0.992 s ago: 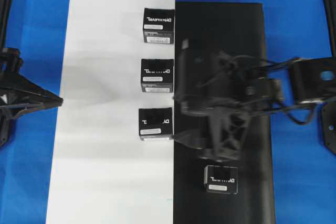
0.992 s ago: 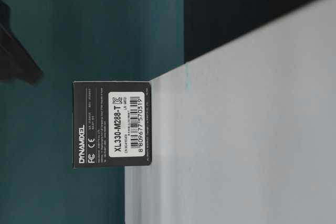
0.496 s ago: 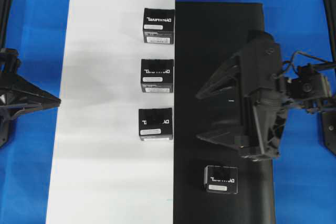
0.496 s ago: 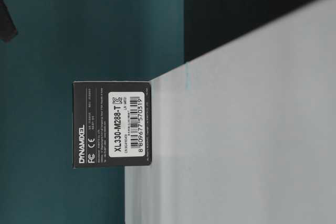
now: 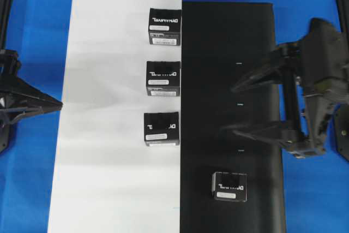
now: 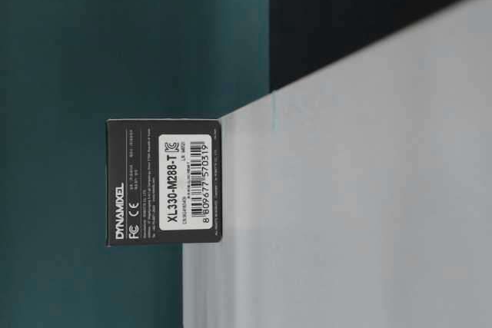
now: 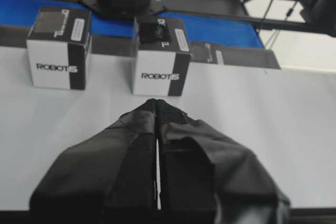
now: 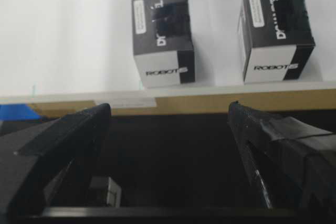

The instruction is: Place the box from the black base onto the white base.

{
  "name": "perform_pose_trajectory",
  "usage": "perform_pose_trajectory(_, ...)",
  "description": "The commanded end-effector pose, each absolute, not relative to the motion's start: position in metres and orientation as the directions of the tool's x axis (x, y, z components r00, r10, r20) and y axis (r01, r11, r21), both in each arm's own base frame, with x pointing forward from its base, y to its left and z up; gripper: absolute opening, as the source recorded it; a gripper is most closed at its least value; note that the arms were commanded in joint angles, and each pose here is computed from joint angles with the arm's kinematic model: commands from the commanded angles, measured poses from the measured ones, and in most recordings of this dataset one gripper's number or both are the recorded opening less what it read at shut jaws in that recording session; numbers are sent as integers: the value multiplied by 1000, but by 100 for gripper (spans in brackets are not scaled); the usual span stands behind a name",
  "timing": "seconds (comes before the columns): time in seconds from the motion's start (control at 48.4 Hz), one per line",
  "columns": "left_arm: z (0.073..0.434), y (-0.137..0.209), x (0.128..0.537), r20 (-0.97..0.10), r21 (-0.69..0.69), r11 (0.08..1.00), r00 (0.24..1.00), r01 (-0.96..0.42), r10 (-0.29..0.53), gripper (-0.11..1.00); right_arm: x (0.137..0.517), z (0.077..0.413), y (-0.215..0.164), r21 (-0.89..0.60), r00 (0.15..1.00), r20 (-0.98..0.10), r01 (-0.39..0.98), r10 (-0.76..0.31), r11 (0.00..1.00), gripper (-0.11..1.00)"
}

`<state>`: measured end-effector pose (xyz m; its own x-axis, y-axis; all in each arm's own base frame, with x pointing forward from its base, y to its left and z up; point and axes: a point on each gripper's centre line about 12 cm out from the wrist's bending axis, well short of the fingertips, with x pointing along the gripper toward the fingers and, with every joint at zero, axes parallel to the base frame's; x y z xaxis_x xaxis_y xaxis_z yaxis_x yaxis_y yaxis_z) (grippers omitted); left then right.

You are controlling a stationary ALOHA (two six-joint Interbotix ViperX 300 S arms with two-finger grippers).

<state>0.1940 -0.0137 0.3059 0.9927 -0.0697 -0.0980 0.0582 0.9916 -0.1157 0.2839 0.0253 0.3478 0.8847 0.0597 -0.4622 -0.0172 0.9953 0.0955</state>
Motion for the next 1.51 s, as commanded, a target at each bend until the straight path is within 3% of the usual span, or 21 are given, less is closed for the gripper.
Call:
perform_pose_trajectory(0.0,313,-14,196,-84,-110,992,994,62,-71,-3,276,351,25,95,905,-421,-25,63,995,100)
perform_pose_trajectory(0.702,314,-14,195,-78,-110,992,994,61,-70,-3,219,330,24,111,940,-329,-60,93,992,100)
perform_pose_trajectory(1.487,320,-14,195,-60,-116,991,996,64,-71,-3,200,310,32,139,943,-302,-105,143,985,100)
